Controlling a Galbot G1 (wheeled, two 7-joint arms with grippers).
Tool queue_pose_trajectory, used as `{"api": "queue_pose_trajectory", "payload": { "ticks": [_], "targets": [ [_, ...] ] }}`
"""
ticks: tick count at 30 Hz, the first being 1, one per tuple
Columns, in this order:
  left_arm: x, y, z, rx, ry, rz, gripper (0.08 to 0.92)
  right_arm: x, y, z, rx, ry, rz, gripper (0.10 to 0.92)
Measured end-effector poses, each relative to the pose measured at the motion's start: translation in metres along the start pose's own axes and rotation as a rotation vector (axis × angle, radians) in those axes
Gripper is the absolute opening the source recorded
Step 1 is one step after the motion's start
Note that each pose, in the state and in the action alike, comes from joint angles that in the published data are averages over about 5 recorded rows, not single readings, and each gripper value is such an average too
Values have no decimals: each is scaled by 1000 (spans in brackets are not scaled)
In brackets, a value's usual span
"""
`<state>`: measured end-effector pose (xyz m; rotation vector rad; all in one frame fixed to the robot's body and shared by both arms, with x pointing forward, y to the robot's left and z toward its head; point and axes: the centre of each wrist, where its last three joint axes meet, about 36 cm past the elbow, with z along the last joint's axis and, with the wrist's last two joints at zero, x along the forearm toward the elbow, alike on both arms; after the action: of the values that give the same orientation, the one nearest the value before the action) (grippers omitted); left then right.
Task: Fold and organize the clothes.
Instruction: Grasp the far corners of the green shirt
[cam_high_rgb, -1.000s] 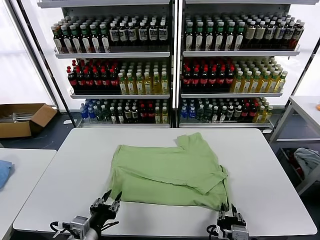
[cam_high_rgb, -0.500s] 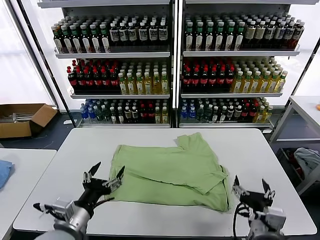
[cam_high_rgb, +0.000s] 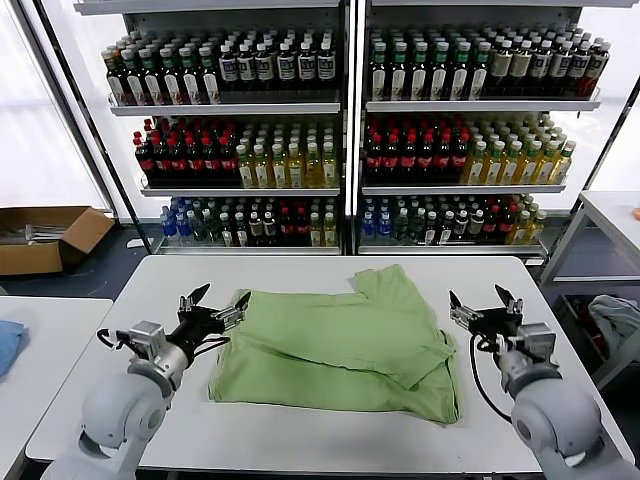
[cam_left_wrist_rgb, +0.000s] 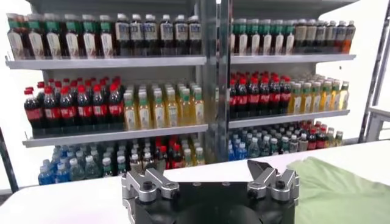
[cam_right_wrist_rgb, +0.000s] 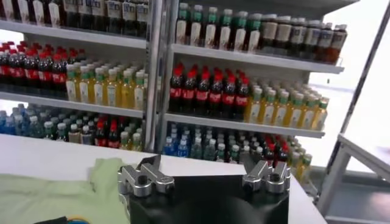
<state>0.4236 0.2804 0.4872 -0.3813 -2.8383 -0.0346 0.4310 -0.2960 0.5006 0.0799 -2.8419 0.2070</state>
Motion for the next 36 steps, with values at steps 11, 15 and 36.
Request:
{"api": "queue_pose_trajectory", "payload": {
  "ticks": [11, 15, 36],
  "targets": [
    [-59, 7, 19, 17, 84, -5, 823, -85, 16, 15, -58, 75, 13, 823],
    [-82, 7, 25, 9, 121, -14, 823, -113, 29, 18, -77, 97, 12, 823],
    [-162, 26, 33, -50, 233, -69, 823, -222, 81, 8, -98, 167, 7, 823]
  ]
}}
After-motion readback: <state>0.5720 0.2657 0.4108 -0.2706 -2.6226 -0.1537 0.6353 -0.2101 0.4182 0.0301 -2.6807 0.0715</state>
